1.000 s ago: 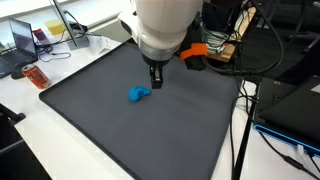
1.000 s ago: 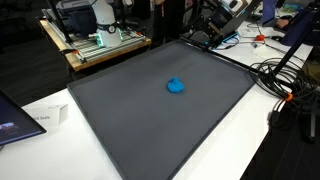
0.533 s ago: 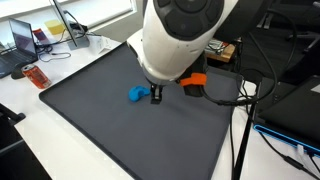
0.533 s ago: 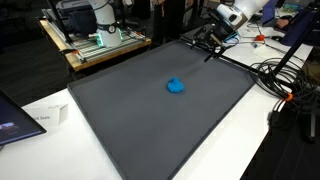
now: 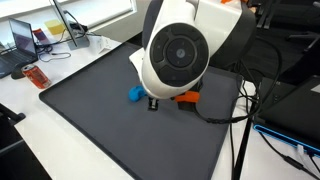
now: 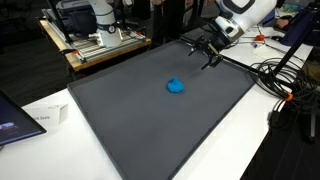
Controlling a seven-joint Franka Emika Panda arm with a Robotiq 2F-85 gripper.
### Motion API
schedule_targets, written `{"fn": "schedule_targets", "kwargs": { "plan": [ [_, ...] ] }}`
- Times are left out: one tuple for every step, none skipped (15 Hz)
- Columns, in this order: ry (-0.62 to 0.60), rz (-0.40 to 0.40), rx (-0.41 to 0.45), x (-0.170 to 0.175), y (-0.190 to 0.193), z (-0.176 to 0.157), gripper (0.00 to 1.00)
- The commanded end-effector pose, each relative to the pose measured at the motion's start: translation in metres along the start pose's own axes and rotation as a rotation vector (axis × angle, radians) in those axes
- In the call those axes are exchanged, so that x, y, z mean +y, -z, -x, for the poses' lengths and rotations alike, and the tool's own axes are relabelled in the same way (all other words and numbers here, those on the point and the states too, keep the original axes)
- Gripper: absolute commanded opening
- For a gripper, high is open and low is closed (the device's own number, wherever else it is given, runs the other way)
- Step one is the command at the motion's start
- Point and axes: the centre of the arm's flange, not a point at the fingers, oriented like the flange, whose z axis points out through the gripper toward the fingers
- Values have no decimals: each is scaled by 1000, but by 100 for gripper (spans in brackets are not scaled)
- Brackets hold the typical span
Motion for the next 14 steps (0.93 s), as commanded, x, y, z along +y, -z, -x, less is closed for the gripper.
{"fn": "schedule_targets", "kwargs": {
  "plan": [
    [19, -14, -10, -6, 8, -15, 100],
    [34, -14, -17, 0, 5, -21, 100],
    [47, -18, -19, 2, 3, -26, 100],
    [72, -35, -20, 5, -1, -32, 100],
    [93, -50, -21, 8, -4, -39, 100],
    [110, -64, -27, 9, -8, -47, 100],
    [124, -74, -32, 10, -10, -53, 100],
    [135, -84, -34, 10, -14, -60, 100],
    [155, -93, -40, 11, -18, -67, 100],
    [172, -93, -50, 11, -22, -73, 100],
    [197, -93, -63, 12, -27, -81, 100],
    [222, -88, -71, 13, -31, -87, 100],
    [251, -78, -84, 15, -35, -94, 100],
    [279, -75, -93, 17, -39, -101, 100]
  ]
}}
